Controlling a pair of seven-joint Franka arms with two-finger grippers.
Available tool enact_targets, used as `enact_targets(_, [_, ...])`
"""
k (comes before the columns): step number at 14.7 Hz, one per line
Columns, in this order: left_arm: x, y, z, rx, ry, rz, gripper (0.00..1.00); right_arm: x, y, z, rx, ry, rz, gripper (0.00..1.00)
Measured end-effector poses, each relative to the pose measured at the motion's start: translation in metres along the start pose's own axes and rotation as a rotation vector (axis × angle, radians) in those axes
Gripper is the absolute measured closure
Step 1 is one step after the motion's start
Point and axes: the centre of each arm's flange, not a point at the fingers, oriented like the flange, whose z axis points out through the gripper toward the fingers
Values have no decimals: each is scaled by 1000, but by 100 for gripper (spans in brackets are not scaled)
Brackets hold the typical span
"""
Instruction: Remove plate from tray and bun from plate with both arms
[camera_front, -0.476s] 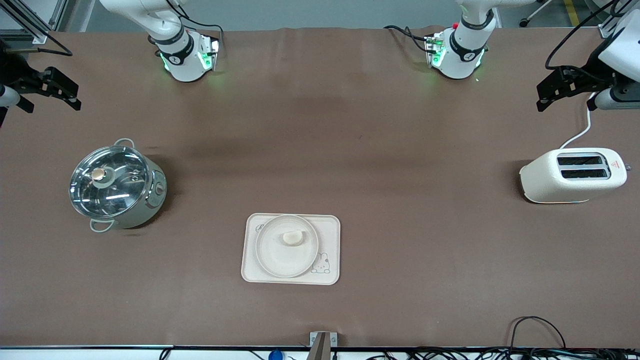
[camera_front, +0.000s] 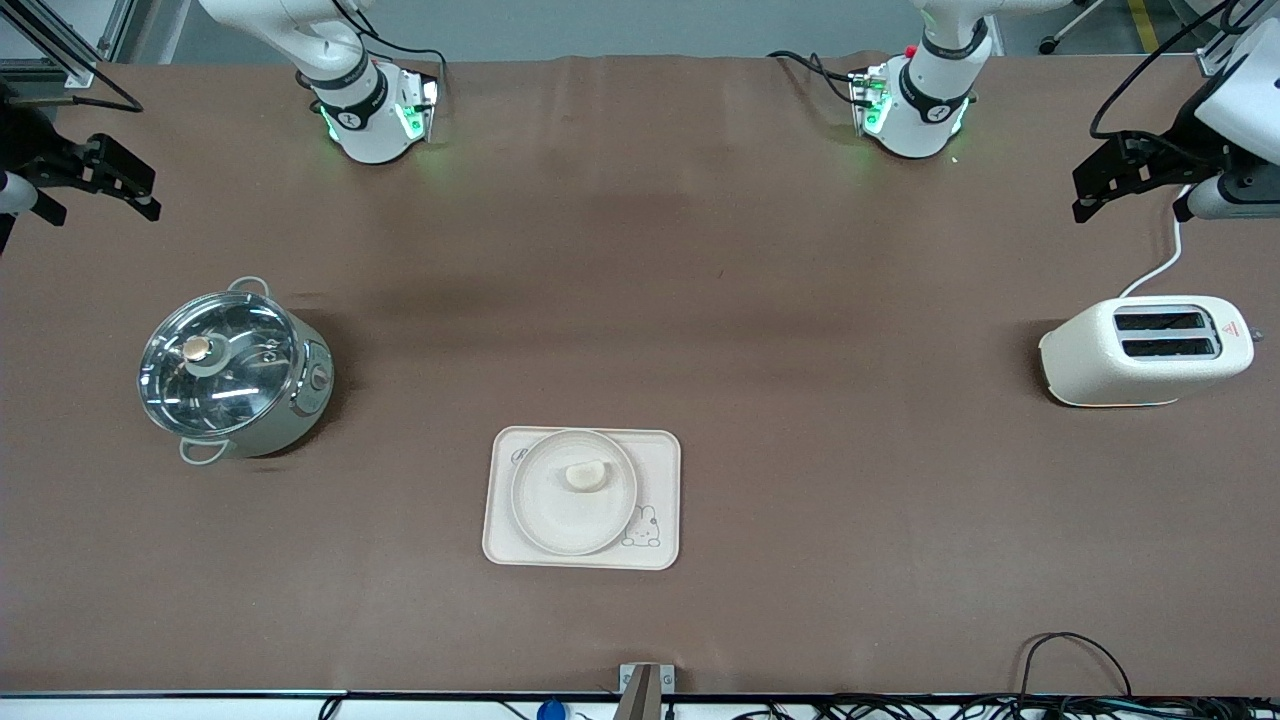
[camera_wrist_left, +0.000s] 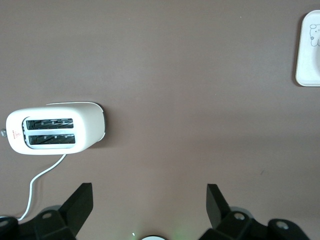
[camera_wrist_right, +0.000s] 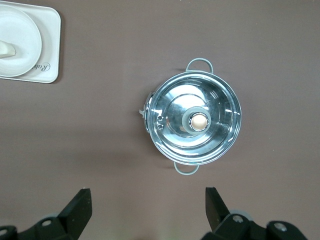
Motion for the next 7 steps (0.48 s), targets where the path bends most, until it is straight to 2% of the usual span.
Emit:
enact_targets(3, [29, 26, 33, -11, -23, 48, 0, 2, -11, 1, 28, 6, -15, 0])
enact_targets(7, [90, 124, 131, -51, 5, 113, 0, 23, -29, 25, 31, -3, -45, 0])
